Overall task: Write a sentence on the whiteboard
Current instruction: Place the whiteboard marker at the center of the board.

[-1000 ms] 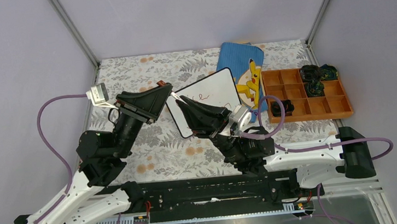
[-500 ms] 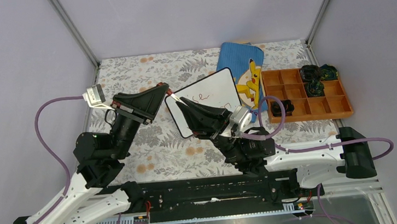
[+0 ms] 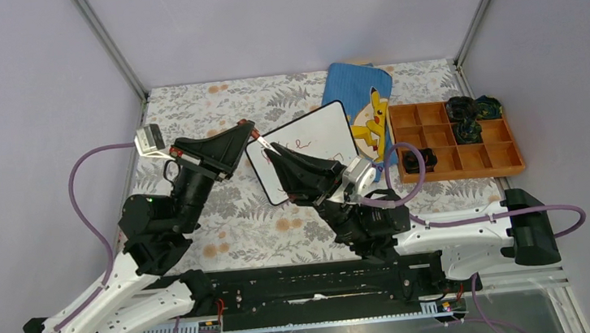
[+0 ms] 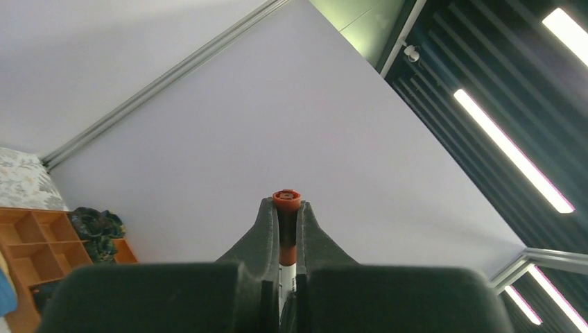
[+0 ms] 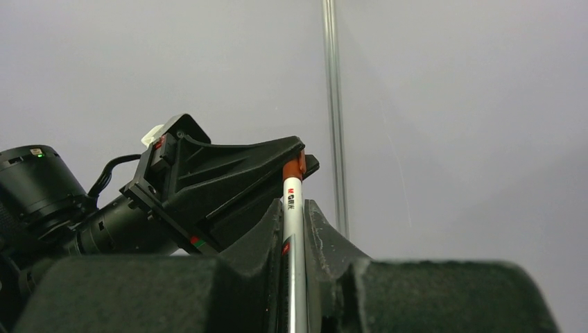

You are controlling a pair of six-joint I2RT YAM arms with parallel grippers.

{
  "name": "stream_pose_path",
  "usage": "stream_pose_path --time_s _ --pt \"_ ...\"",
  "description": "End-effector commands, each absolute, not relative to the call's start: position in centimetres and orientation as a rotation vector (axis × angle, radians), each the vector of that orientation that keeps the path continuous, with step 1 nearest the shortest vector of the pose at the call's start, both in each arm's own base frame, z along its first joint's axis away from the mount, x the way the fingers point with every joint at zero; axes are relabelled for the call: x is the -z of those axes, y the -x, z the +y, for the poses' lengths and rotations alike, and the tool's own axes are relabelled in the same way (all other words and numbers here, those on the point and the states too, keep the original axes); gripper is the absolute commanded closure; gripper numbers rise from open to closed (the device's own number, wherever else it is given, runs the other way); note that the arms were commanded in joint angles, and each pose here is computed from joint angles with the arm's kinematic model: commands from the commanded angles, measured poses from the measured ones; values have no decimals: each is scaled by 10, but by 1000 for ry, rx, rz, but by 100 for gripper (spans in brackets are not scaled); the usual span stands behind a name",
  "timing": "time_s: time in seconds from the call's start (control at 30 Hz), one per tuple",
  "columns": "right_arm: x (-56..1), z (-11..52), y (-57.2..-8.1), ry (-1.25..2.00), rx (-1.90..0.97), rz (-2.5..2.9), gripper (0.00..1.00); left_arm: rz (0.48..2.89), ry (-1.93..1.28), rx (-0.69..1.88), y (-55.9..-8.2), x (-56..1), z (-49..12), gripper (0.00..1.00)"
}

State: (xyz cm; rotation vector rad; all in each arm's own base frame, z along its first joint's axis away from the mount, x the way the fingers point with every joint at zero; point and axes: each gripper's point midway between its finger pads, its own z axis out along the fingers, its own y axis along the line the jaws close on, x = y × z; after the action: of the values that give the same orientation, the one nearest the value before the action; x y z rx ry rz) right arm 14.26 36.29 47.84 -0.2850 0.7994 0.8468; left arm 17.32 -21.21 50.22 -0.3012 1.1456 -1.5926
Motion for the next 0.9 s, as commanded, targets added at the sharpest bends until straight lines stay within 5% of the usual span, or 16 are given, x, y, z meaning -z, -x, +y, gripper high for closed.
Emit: stream_pose_path --time_s 0.0,0.67,0.7,0.87 --pt "-501 352 -142 206 -858 754 100 1295 246 1684 -171 -465 -249 100" --pt "-496 356 -158 198 -772 793 100 1355 250 1696 -158 -442 -257 100" --pt "-495 355 -157 204 -776 799 100 1353 276 1666 -161 -441 -250 96" --pt "-487 346 -154 249 -791 841 100 1304 345 1553 -166 -446 -216 37"
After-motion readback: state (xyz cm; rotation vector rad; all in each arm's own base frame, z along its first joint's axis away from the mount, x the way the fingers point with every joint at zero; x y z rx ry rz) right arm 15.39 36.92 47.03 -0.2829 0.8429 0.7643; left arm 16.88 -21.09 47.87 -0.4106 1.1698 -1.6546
